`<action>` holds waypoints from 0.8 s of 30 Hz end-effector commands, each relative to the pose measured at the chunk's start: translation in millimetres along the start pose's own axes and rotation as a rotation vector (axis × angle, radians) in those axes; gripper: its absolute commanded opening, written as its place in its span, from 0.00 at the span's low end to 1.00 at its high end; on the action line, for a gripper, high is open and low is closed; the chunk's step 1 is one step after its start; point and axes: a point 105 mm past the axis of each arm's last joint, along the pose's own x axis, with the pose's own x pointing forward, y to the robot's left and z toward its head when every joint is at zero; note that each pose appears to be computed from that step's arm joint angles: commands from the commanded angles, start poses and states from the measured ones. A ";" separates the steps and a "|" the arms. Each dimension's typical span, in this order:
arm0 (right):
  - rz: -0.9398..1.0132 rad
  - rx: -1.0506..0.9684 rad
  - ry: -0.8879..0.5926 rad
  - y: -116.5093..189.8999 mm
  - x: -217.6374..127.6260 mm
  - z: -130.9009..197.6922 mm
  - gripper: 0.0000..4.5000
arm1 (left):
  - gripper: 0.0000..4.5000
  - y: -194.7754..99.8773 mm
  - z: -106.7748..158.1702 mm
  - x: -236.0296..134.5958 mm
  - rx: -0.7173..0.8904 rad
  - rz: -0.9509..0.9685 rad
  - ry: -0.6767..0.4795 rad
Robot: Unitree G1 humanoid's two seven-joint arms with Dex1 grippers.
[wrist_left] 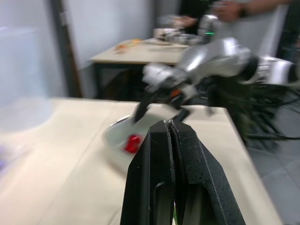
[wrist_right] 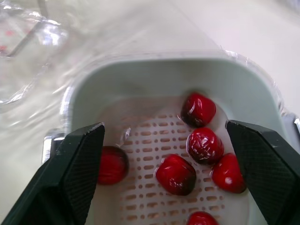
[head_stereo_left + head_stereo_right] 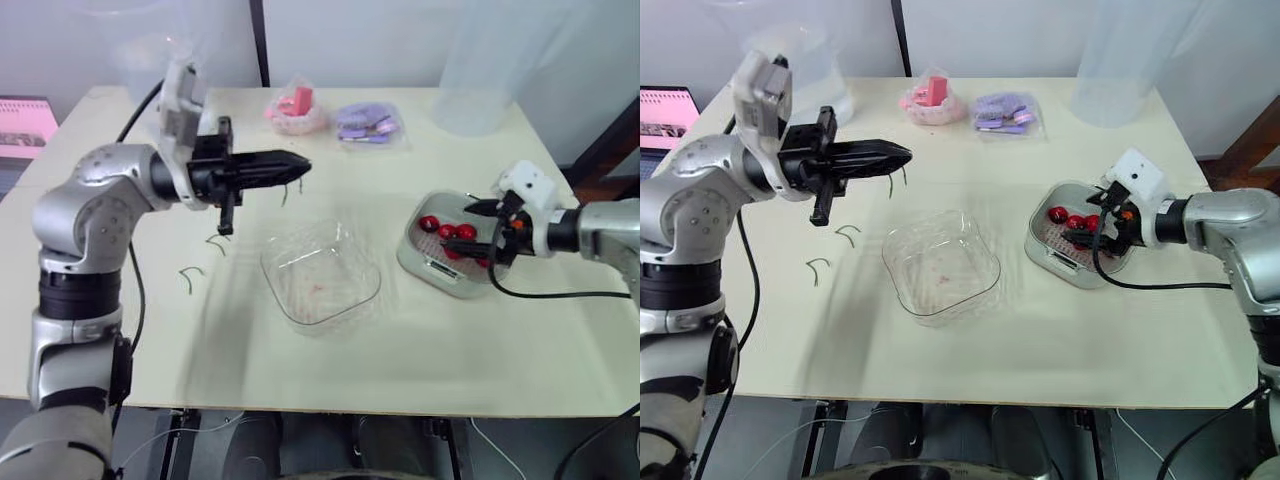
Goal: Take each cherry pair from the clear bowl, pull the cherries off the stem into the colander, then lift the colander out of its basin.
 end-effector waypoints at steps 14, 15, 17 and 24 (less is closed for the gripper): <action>0.156 -0.350 -0.197 55.2 -8.0 92.0 0.99 | 0.00 59.8 -83.1 -87.3 -0.440 0.524 -0.010; 0.156 -0.350 -0.197 55.5 -7.4 92.6 0.99 | 0.00 62.3 -89.2 -85.0 -0.459 0.522 -0.004; 0.157 -0.351 -0.198 56.4 -6.2 93.4 0.99 | 0.00 67.8 -101.0 -79.0 -0.501 0.514 0.004; 0.157 -0.398 -0.152 68.9 -8.0 85.6 0.99 | 0.00 72.0 -143.1 -70.6 -0.566 0.487 0.128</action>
